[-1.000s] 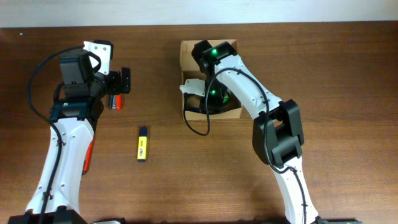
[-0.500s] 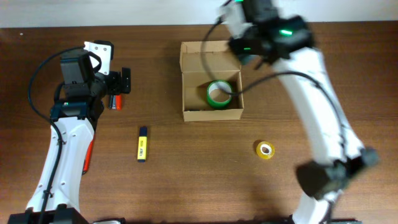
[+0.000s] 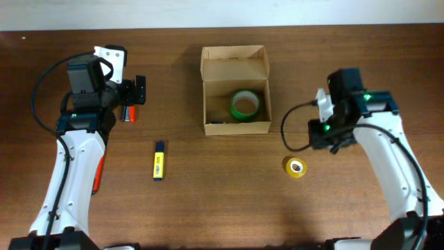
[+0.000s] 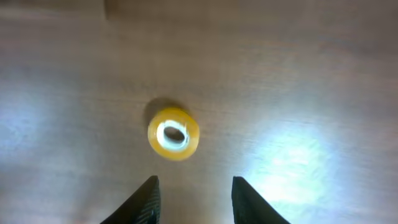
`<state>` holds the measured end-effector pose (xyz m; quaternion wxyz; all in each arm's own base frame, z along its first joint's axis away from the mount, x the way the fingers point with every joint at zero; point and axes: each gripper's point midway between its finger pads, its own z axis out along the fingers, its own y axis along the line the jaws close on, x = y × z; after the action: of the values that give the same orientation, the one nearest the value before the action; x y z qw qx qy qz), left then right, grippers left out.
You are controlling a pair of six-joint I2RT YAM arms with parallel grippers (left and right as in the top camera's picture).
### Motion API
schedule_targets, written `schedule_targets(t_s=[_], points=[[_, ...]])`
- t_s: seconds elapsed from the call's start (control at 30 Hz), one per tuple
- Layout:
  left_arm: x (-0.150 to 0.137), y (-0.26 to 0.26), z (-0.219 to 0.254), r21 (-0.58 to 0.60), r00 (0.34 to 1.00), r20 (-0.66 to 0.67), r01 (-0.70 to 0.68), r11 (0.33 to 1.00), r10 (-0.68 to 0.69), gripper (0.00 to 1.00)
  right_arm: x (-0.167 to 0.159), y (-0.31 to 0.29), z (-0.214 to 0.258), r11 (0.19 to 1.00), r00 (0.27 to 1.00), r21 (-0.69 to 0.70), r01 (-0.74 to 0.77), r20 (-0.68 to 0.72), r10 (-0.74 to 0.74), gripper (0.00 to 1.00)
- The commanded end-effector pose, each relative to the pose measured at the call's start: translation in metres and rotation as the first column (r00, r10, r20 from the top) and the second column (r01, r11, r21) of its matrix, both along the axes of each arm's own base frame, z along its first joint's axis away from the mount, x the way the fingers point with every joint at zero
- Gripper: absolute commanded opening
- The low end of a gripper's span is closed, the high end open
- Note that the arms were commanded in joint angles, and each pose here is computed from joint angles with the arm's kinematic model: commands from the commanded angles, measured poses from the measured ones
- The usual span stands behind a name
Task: Pack container
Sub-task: 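Move the right gripper to the yellow tape roll and grasp it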
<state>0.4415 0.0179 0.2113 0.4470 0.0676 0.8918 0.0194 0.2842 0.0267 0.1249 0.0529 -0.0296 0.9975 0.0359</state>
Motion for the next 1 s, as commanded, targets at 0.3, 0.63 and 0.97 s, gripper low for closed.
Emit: schedule_targets(t_s=[0.3, 0.63, 0.97], points=[[0.003, 0.003, 0.003, 0.028, 1.000, 0.008, 0.011, 1.000, -0.011, 0.99, -0.035, 0.007, -0.053, 0.994, 0.996, 0.064, 0.088, 0.018, -0.089, 0.38], [0.003, 0.003, 0.003, 0.028, 1.000, 0.008, 0.011, 1.000, -0.011, 0.99, -0.025, 0.007, -0.095, 0.992, 0.993, 0.055, 0.111, -0.037, -0.109, 0.39], [0.003, 0.003, 0.003, 0.029, 1.000, 0.008, 0.011, 1.000, -0.011, 0.99, -0.030, 0.015, -0.110, 0.998, 0.995, 0.015, 0.065, -0.083, -0.064, 0.39]])
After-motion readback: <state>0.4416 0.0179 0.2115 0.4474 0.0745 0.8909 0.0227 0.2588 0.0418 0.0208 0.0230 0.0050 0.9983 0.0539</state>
